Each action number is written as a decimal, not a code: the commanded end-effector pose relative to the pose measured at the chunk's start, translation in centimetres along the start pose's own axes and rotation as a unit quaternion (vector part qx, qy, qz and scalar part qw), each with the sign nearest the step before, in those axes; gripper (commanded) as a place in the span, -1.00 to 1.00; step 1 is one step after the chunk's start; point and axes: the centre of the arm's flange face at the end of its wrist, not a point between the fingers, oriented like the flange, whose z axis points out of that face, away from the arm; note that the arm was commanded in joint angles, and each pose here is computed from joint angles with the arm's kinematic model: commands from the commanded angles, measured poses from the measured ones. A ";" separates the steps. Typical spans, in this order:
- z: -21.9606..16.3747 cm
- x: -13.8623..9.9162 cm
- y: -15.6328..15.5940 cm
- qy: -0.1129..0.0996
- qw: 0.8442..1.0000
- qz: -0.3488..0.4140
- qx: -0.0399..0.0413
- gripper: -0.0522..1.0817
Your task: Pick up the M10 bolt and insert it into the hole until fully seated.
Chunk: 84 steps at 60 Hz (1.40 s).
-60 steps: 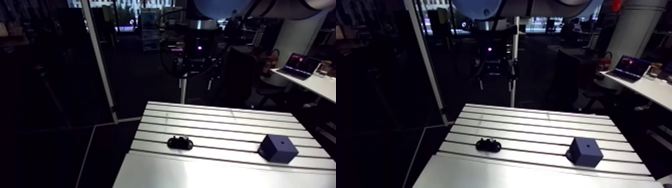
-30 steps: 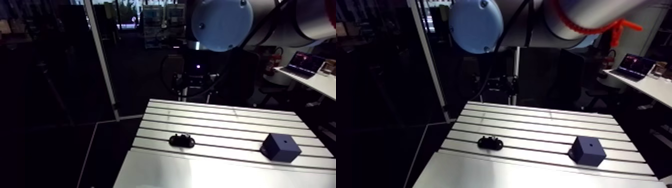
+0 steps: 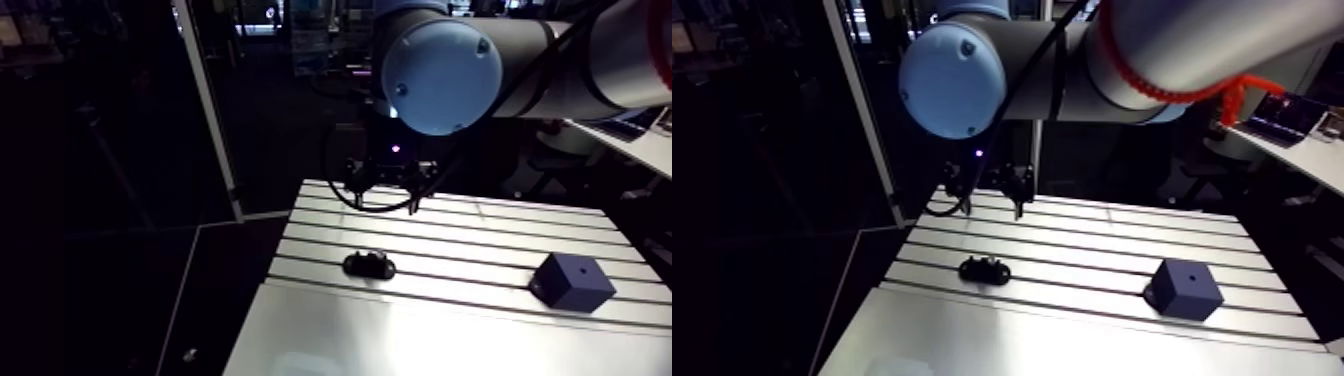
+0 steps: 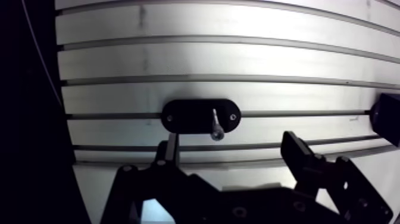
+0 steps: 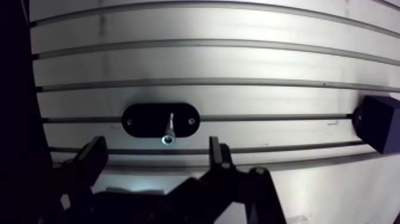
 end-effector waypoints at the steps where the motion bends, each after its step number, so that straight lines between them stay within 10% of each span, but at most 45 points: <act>1: 1.5 0.0 -0.6 -0.006 1.000 -0.006 0.000 -0.58; 25: 3.1 -0.5 -0.8 -0.012 1.000 -0.011 0.004 -0.20; 84: 5.0 -1.6 -0.1 -0.034 0.999 -0.010 -0.001 -0.10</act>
